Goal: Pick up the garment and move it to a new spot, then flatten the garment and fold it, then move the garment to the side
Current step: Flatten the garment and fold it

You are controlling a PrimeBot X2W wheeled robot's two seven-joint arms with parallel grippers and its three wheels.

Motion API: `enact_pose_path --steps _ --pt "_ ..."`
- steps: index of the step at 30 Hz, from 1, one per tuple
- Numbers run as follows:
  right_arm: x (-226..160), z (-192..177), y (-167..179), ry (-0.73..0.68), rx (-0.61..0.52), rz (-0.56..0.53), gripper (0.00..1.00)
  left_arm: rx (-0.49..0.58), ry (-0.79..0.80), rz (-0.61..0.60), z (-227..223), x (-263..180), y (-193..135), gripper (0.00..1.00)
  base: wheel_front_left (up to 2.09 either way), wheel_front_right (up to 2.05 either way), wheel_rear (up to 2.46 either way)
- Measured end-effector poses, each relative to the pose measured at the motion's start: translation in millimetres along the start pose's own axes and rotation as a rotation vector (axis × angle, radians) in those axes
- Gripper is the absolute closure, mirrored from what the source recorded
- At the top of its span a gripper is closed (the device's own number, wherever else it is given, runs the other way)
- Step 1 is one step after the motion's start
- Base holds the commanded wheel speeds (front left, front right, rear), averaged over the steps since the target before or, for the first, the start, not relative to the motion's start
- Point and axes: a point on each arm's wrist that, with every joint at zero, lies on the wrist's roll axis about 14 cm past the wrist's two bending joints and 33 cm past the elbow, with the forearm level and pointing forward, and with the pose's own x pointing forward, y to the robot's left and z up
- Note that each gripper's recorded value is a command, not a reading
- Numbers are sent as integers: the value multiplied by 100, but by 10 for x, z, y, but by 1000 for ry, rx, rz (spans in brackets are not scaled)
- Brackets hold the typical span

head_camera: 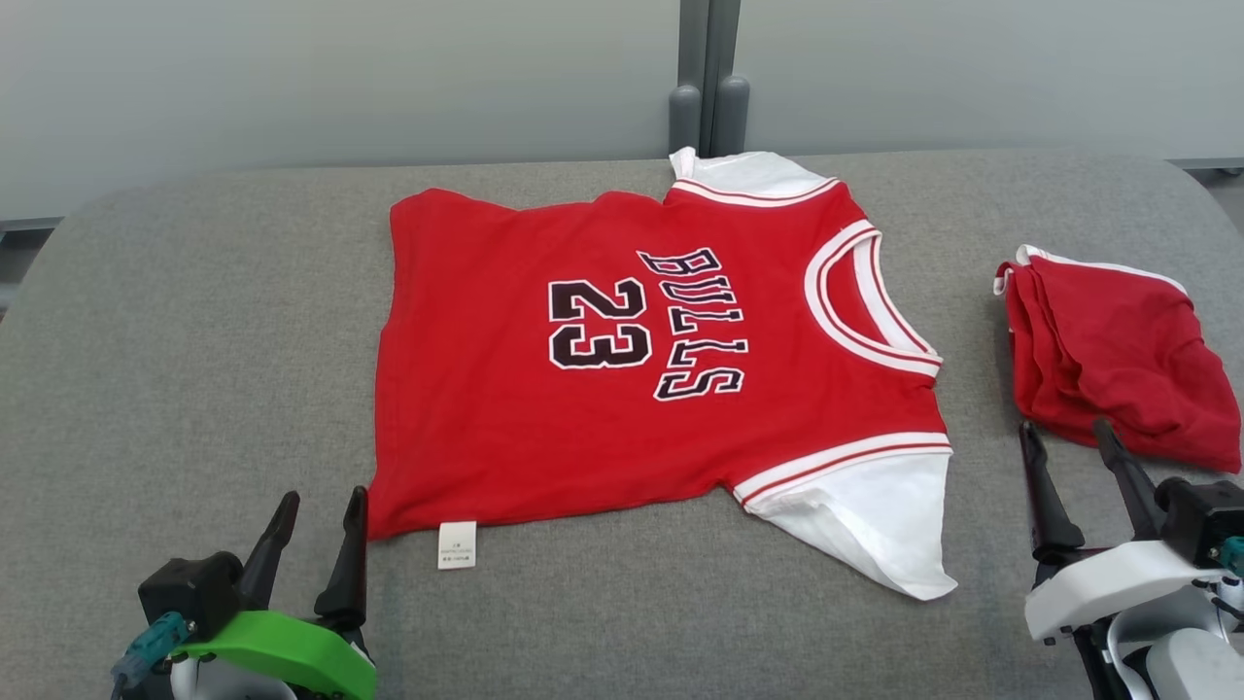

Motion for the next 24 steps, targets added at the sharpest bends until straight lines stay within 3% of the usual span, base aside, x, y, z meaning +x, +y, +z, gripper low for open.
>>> enact_pose_path --steps 3,10,24 --pt "-14 -109 88 32 8 33 0 8 14 -6 -42 10 -8 0 0 0 0" --pt "-311 -766 365 248 33 134 0 -10 46 -20 -176 17 -100 0 0 0 0" --pt "-375 -1222 635 404 80 206 0 -6 89 17 -303 67 47 0 0 0 0"
